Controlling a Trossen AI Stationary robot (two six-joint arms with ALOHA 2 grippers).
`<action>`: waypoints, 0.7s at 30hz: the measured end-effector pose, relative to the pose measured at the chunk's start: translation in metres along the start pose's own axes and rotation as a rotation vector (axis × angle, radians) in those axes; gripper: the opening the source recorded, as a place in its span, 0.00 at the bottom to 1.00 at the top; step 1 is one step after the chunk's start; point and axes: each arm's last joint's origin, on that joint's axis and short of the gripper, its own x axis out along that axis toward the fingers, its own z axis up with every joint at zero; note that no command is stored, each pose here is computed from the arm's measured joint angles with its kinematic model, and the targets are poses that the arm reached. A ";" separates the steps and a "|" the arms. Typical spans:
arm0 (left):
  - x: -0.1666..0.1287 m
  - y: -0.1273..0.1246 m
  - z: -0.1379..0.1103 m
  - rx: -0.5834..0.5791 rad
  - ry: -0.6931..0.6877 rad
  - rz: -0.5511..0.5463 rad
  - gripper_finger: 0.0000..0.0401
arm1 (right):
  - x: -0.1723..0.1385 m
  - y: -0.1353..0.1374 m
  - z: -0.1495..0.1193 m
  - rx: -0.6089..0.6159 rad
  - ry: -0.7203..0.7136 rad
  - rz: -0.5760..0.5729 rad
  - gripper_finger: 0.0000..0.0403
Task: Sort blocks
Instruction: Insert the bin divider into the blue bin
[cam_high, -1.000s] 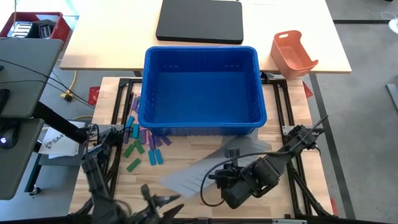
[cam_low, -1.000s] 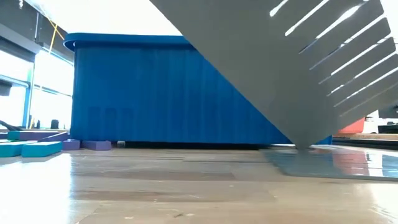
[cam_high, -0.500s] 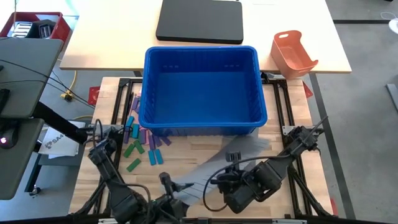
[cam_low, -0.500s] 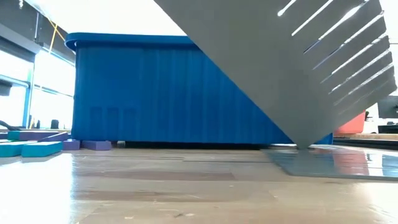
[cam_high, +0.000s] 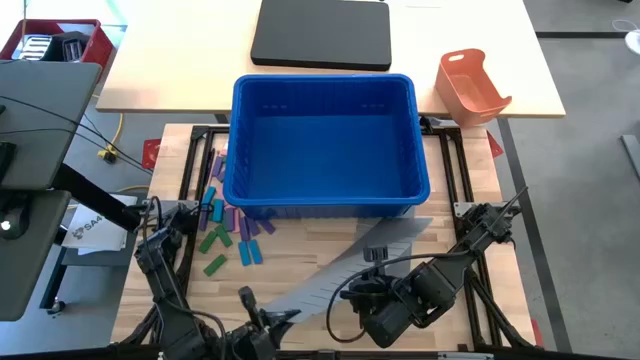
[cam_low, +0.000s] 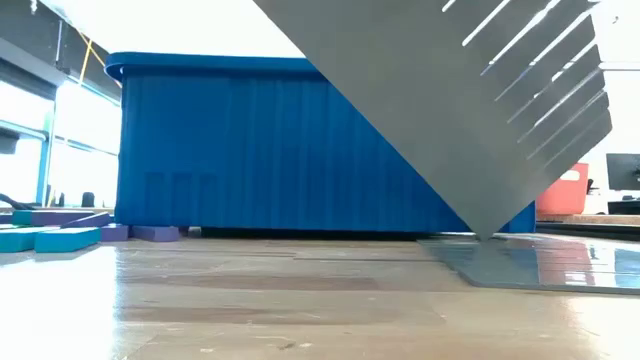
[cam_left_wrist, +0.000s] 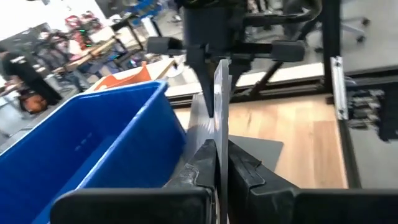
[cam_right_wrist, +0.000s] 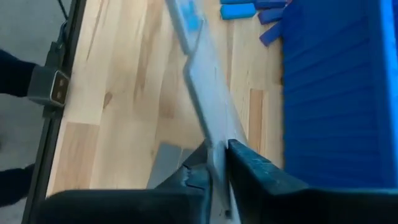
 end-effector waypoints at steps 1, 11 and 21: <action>-0.004 0.001 -0.004 -0.022 -0.005 0.009 0.01 | -0.002 0.001 -0.001 0.003 -0.004 0.003 0.17; -0.023 -0.004 -0.064 -0.237 0.021 0.026 0.00 | -0.066 0.029 -0.026 0.009 -0.083 0.138 0.48; -0.039 -0.011 -0.097 -0.325 0.199 -0.008 0.00 | -0.111 0.059 -0.066 0.044 -0.136 0.191 0.48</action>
